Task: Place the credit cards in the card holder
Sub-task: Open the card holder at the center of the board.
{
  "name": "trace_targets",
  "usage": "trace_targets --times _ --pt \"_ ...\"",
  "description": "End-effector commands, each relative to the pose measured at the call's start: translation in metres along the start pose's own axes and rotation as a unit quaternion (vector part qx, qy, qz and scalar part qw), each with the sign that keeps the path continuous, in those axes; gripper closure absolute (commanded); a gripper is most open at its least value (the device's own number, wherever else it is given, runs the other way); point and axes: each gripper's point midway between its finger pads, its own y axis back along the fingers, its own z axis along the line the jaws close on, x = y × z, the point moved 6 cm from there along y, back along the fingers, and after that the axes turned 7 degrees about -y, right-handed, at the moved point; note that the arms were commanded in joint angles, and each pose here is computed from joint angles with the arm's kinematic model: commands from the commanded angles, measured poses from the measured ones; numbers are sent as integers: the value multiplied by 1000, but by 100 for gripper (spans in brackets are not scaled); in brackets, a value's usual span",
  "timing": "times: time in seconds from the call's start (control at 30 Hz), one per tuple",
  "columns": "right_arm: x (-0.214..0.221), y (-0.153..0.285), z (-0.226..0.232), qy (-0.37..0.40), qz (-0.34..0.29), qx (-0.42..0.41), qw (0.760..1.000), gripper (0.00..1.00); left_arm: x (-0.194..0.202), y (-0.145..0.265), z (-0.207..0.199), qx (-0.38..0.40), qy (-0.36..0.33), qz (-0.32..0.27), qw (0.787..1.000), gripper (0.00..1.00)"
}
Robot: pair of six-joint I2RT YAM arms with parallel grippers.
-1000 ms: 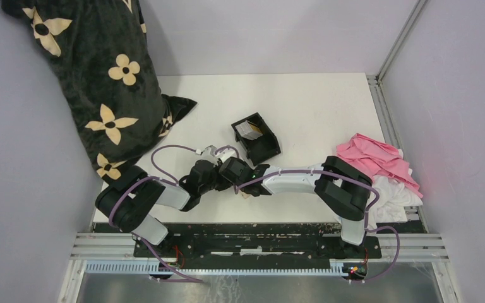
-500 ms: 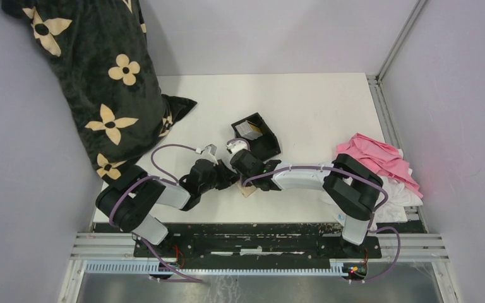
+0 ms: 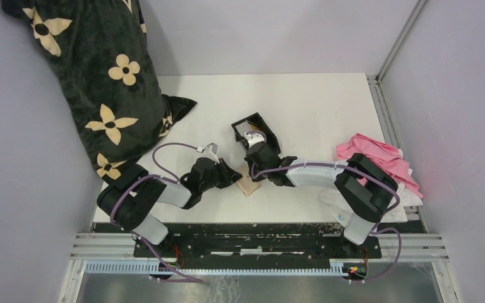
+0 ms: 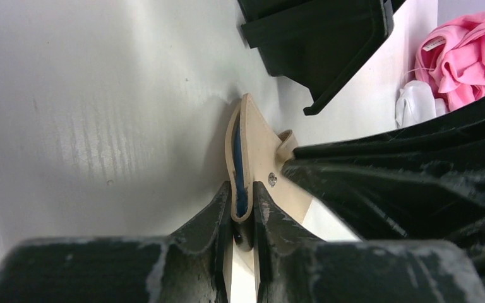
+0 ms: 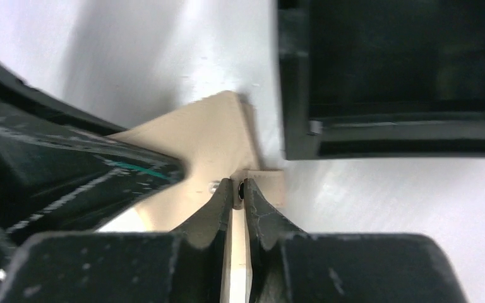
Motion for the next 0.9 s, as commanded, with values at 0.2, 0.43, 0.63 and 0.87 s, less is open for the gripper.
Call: trace_targets --times 0.2,0.43,0.63,0.87 --pt "6 20 -52 -35 1 99 994 98 -6 6 18 -65 -24 -6 998 67" --pt "4 29 -56 -43 -2 109 993 99 -19 7 9 -60 -20 -26 998 44" --pt "7 37 -61 -51 -7 114 992 99 -28 12 2 -55 -16 -44 997 39" --pt "13 46 -64 -68 -12 113 991 98 -29 29 0 -50 -9 -68 996 39"
